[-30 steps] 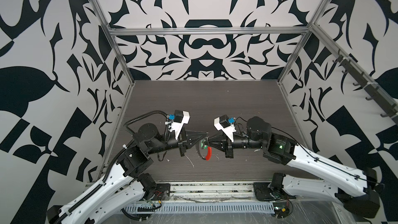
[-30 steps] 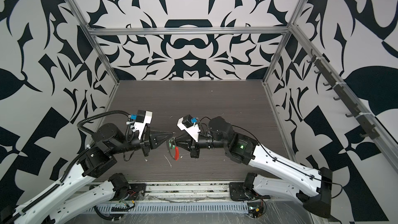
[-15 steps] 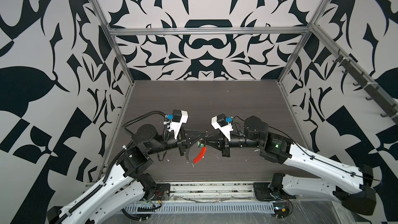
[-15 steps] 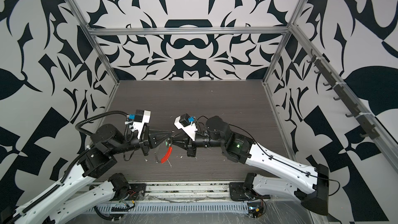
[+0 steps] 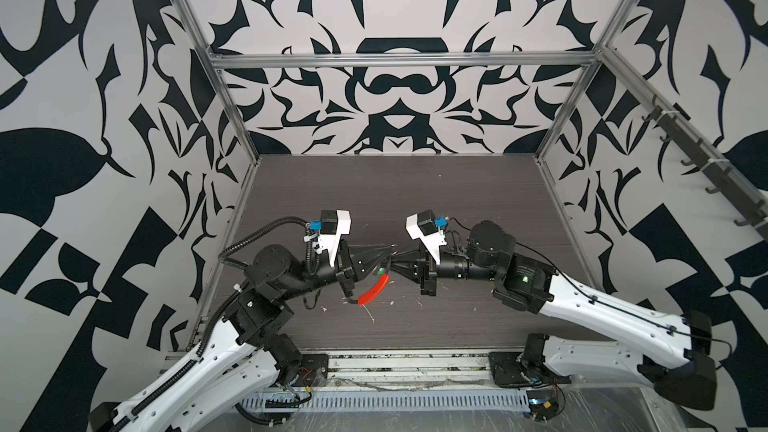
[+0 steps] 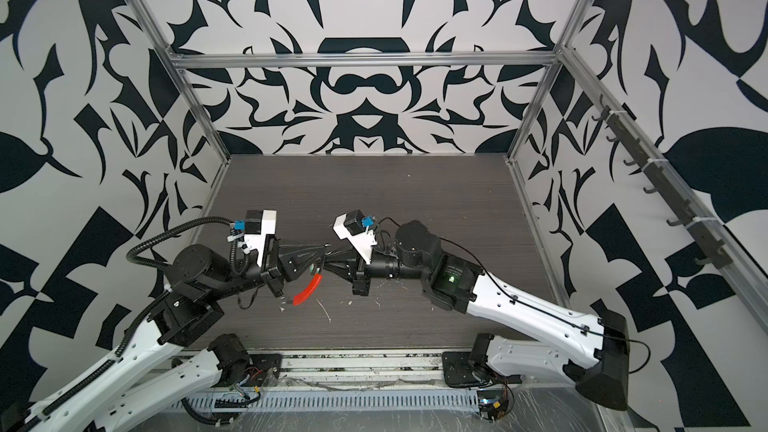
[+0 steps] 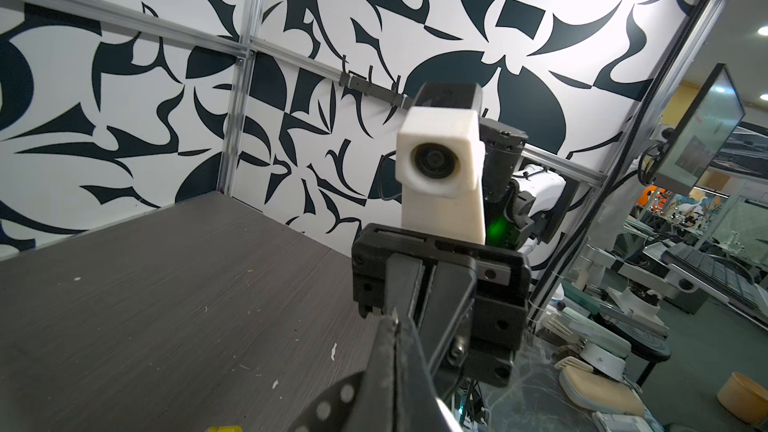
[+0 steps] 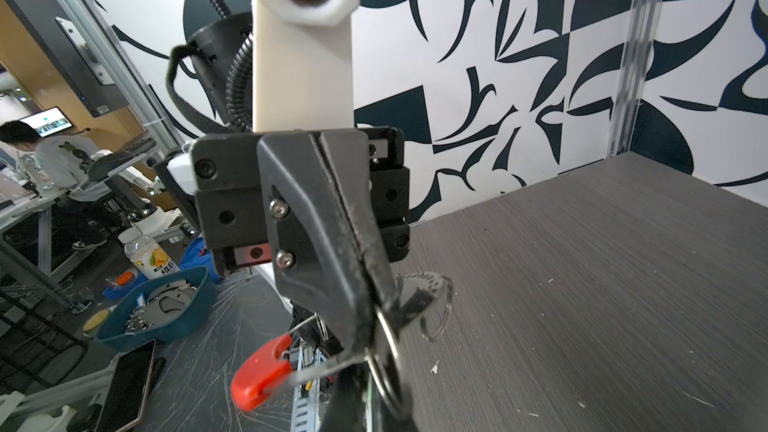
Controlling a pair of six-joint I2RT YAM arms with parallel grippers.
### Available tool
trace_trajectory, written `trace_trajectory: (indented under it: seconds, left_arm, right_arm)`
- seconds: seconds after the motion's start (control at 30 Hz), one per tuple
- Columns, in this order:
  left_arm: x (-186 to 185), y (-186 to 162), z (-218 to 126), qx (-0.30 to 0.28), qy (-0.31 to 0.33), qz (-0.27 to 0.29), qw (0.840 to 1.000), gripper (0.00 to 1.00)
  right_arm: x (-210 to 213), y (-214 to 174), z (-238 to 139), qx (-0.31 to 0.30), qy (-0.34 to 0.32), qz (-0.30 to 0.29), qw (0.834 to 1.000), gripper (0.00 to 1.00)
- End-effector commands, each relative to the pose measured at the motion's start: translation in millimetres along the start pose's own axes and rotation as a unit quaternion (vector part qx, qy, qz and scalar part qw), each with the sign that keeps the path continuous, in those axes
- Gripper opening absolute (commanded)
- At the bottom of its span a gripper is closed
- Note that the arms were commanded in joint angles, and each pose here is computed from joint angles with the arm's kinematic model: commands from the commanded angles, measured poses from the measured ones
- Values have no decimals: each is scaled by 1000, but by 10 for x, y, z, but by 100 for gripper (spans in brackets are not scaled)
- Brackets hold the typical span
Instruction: Remove the keys from the keyring
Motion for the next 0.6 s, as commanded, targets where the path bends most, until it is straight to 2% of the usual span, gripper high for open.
trace_trajectory:
  seconds: [0.0,0.17,0.57]
  left_arm:
    - [5,-147,33,16,-7,-10,1000,0]
    - [18,-158,19,20,-1,-7,1000,0]
    - [25,-96,-111,25,30,9,999,0]
  right_arm:
    - [329,261,63,-44,70,-25,996,0]
    - [358,276,86,-44,79,-19,996,0]
    - [51,-3,-85,-20,-19,0,1000,0]
Point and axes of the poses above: each gripper's point midway between its finger pads, its own z axis out along the fingers, its own x axis along the line the jaws close on, y = z × x, the point moved 2 cm from there along -z, back along the fingers, and after that the axes turned 12 degrees about z, right-handed, at the moved point
